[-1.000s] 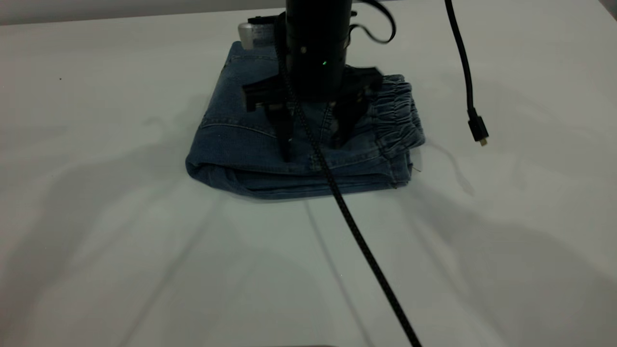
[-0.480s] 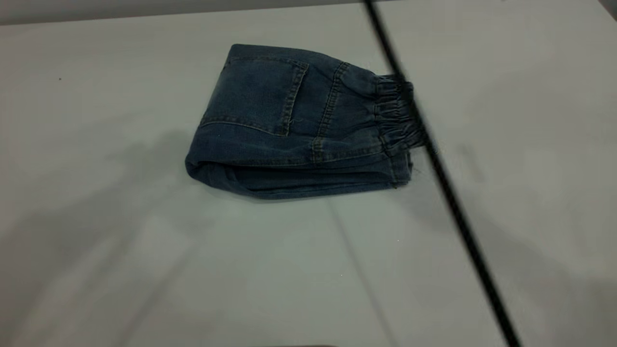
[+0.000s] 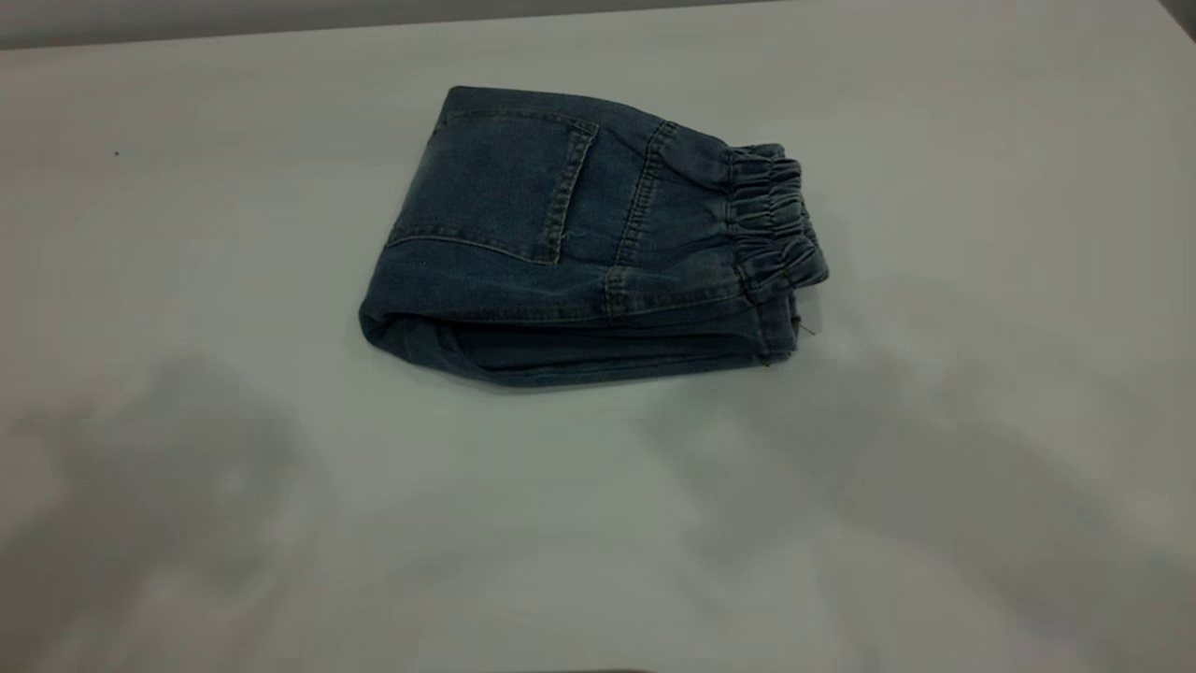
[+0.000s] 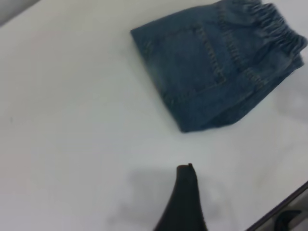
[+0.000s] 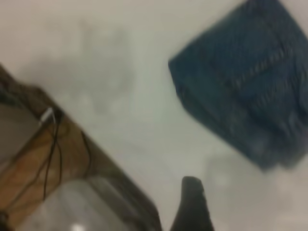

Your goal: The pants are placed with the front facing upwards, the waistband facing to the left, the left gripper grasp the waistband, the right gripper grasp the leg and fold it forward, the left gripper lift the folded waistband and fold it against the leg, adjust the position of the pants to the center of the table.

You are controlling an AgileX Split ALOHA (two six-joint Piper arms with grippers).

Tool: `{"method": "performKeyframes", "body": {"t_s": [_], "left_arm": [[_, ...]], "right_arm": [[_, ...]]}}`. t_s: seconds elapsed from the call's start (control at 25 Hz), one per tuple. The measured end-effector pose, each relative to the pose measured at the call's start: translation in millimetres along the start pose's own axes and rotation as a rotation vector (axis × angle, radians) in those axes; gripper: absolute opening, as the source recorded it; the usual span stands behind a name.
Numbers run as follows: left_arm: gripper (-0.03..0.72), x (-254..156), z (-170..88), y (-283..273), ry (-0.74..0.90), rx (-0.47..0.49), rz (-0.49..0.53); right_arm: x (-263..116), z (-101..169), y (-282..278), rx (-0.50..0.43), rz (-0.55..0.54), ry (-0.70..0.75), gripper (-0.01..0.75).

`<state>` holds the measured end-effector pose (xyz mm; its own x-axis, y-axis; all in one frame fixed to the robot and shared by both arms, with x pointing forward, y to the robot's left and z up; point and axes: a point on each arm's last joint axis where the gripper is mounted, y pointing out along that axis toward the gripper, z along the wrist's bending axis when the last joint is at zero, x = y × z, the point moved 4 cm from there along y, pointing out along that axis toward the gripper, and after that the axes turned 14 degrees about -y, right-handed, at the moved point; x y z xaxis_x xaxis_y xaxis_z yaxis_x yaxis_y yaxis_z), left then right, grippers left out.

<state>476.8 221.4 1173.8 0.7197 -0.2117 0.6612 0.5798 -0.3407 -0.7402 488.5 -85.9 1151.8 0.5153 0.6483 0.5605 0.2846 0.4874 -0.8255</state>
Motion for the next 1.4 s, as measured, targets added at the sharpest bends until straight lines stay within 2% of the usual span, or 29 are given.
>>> {"method": "performKeyframes", "body": {"t_s": [0.24,0.52,0.68,0.8,0.92,1.08,1.2,1.4], "left_arm": [[0.571,-41.1,3.8,16.0,-0.076,0.017,0.108],[0.571,-131.6,5.2,44.6,-0.147,0.017,0.325],[0.571,-171.6,3.4,45.8,-0.157,0.017,0.374],[0.571,-192.5,1.1,40.5,-0.154,0.017,0.361],[0.571,-207.6,-1.4,32.5,-0.146,0.019,0.313],[0.571,-222.3,-3.6,24.0,-0.160,0.027,0.214],[0.571,-234.0,-2.5,23.0,-0.189,0.045,0.159],[0.571,-241.0,5.4,14.1,-0.256,0.123,0.090]], "right_arm": [[-77.3,19.4,-11.2,0.004,0.095,-0.006,0.462],[-181.1,36.4,15.3,0.027,0.254,0.040,0.462],[-231.3,46.1,24.6,0.036,0.313,0.064,0.462],[-258.1,51.5,25.3,0.024,0.307,0.077,0.462],[-276.5,55.5,22.2,0.000,0.258,0.078,0.462],[-282.6,55.8,9.0,-0.070,0.109,0.044,0.461],[-288.1,54.7,-0.1,-0.123,0.034,0.038,0.461],[-293.1,56.9,-9.9,-0.154,-0.051,0.035,0.461]]}}
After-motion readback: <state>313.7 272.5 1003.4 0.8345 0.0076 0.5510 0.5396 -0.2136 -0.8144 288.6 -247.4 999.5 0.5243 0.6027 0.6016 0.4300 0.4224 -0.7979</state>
